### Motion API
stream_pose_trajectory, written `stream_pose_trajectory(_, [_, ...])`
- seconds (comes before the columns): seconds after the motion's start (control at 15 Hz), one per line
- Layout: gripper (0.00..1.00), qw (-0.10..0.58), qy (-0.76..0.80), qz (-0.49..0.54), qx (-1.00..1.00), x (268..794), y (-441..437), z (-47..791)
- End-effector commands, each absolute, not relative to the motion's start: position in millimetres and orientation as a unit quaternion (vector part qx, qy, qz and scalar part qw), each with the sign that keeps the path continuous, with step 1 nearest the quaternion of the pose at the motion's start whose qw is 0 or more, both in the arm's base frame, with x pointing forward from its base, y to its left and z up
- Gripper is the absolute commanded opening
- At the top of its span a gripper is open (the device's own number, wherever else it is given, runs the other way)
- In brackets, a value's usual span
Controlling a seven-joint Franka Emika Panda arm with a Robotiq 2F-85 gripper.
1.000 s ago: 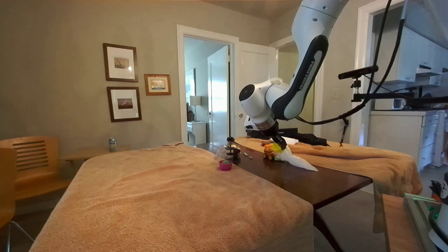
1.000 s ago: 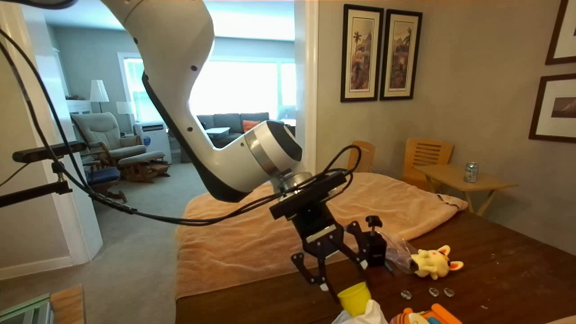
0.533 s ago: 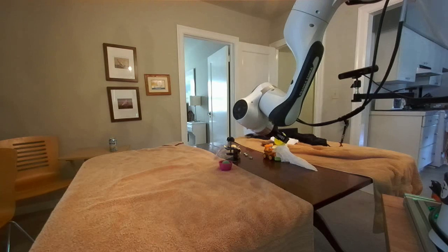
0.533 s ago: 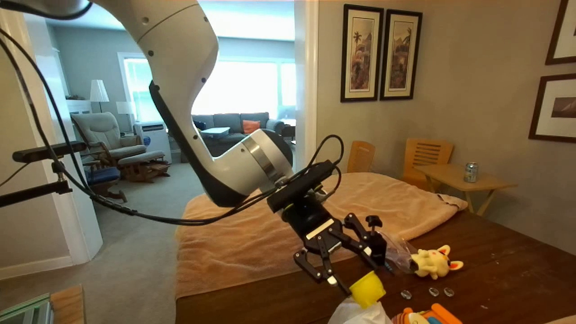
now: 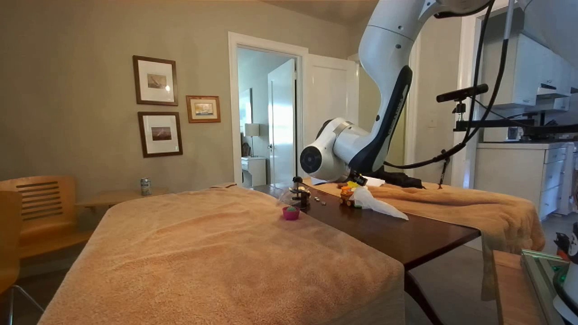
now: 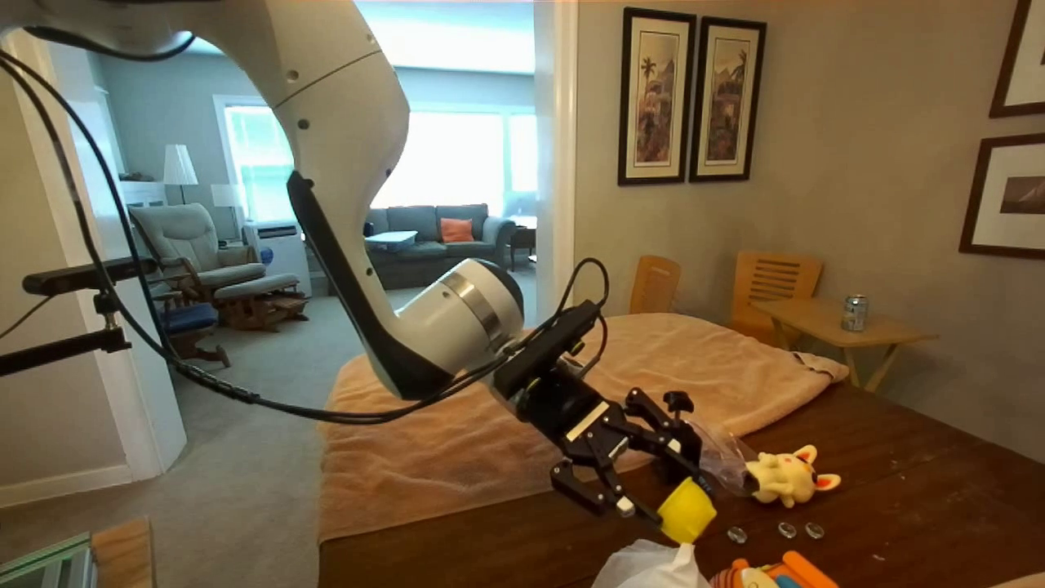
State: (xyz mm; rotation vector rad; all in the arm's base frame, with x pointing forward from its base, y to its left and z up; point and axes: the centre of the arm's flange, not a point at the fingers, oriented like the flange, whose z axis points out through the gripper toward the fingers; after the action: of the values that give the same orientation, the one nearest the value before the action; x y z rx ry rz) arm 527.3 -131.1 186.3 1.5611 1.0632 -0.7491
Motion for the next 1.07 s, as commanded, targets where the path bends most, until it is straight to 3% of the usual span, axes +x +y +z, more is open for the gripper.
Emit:
stream_pose_trajectory(0.0, [0.35, 0.549, 0.458, -0.306, 0.629, 536, -134, 175])
stream_pose_trajectory(1.0, [0.35, 0.546, 0.505, -0.277, 0.608, 562, -123, 147])
